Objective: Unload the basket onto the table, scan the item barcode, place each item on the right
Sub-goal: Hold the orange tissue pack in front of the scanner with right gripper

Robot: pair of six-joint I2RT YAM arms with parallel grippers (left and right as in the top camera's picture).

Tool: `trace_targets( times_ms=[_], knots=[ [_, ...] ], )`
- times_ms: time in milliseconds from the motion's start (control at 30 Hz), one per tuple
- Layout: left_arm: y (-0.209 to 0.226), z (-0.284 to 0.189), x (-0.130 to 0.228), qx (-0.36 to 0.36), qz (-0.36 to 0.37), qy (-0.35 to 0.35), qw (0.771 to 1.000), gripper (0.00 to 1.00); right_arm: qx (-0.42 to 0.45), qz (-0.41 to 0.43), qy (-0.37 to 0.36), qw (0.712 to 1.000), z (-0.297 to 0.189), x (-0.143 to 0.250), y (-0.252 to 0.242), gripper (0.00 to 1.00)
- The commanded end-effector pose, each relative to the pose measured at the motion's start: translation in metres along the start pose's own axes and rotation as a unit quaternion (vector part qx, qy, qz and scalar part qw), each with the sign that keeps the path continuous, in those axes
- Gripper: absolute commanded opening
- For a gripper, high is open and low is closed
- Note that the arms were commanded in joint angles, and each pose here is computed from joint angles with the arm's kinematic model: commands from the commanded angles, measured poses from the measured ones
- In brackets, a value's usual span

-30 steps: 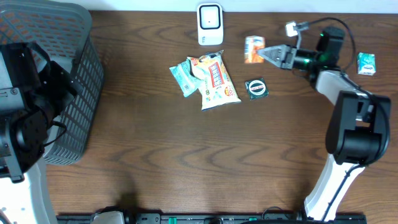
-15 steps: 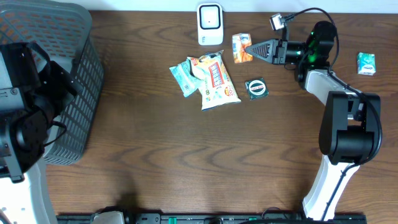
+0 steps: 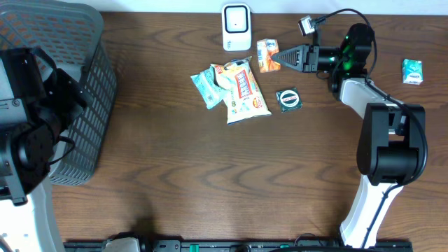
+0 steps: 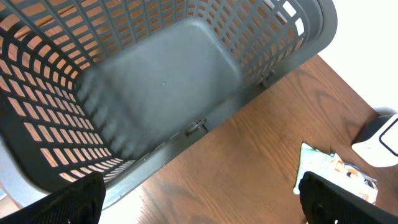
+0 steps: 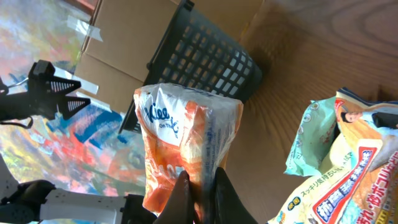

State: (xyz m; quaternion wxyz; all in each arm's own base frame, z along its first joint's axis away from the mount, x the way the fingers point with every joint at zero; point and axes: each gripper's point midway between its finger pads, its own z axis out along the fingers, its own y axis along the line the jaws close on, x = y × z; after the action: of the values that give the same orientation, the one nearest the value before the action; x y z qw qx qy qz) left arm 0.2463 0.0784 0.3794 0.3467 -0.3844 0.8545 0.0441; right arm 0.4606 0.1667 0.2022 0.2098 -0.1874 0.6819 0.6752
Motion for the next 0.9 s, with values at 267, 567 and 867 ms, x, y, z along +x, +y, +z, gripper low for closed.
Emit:
trace_targets(
  times_ms=[267, 567, 867],
  knots=[
    [0.001, -0.001, -0.002, -0.002, -0.007, -0.003, 1.000, 0.98, -0.008, 0.003, 0.012, 1.000, 0.016, 0.004, 0.000, 0.01],
    [0.001, -0.001, -0.002, -0.002, -0.007, -0.003, 1.000, 0.98, 0.015, -0.011, -0.022, 1.000, 0.035, -0.007, -0.007, 0.01],
    [0.001, -0.001, -0.002, -0.002, -0.007, -0.003, 1.000, 0.98, 0.061, -0.037, -0.104, 0.992, 0.062, -0.041, -0.011, 0.02]
  ],
)
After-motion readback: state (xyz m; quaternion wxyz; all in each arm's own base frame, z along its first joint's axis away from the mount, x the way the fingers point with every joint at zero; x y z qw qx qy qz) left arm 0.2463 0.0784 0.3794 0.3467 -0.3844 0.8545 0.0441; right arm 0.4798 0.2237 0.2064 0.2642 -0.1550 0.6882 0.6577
